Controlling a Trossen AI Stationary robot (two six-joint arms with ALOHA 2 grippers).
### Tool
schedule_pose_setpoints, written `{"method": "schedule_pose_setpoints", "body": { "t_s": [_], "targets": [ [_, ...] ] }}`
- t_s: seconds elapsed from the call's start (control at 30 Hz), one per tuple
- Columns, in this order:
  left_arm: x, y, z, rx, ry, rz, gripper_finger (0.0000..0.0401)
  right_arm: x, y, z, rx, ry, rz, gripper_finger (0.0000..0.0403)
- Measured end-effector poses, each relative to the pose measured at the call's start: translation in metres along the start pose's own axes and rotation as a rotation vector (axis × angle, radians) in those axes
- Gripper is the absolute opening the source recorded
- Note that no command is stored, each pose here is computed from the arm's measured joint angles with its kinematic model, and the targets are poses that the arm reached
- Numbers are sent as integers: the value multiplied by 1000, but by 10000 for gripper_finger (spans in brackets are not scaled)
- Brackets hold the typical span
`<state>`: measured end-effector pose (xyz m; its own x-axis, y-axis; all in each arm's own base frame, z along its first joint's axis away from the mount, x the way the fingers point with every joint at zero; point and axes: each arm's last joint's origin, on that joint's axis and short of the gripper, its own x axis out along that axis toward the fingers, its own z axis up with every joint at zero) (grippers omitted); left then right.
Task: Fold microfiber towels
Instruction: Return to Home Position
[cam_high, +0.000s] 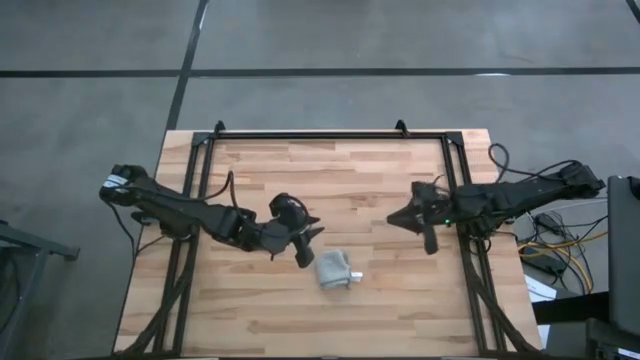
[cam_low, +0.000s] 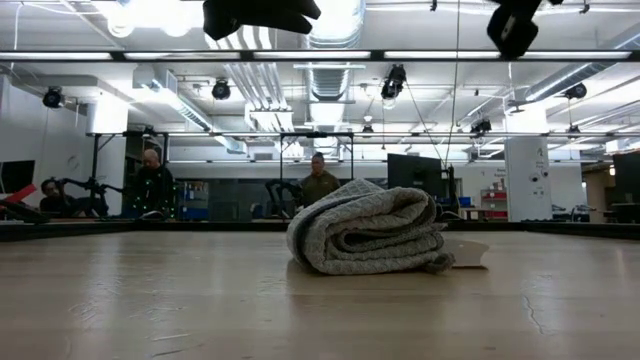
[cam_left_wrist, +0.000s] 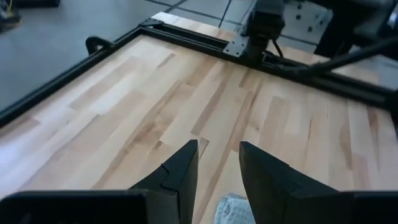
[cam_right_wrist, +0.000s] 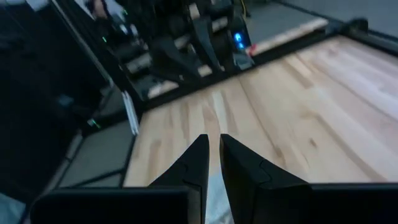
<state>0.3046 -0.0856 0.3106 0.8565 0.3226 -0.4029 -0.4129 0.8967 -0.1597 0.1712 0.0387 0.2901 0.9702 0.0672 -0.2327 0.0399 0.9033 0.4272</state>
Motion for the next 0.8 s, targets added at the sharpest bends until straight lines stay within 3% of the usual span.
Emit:
{"method": "schedule_pose_setpoints", "body": {
  "t_s": [0.17, 0.33, 0.8],
  "targets": [
    [-3, -1, -1, 98, 9, -14, 122, -19, 1, 9, -1, -73, 48, 38],
    [-15, 0, 7, 174, 7, -108, 122, -32, 7, 11, -39, -77, 160, 38],
    [-84, 32, 46, 282, -138, -235, 122, -36, 9, 13, 12, -86, 194, 38]
  ]
}}
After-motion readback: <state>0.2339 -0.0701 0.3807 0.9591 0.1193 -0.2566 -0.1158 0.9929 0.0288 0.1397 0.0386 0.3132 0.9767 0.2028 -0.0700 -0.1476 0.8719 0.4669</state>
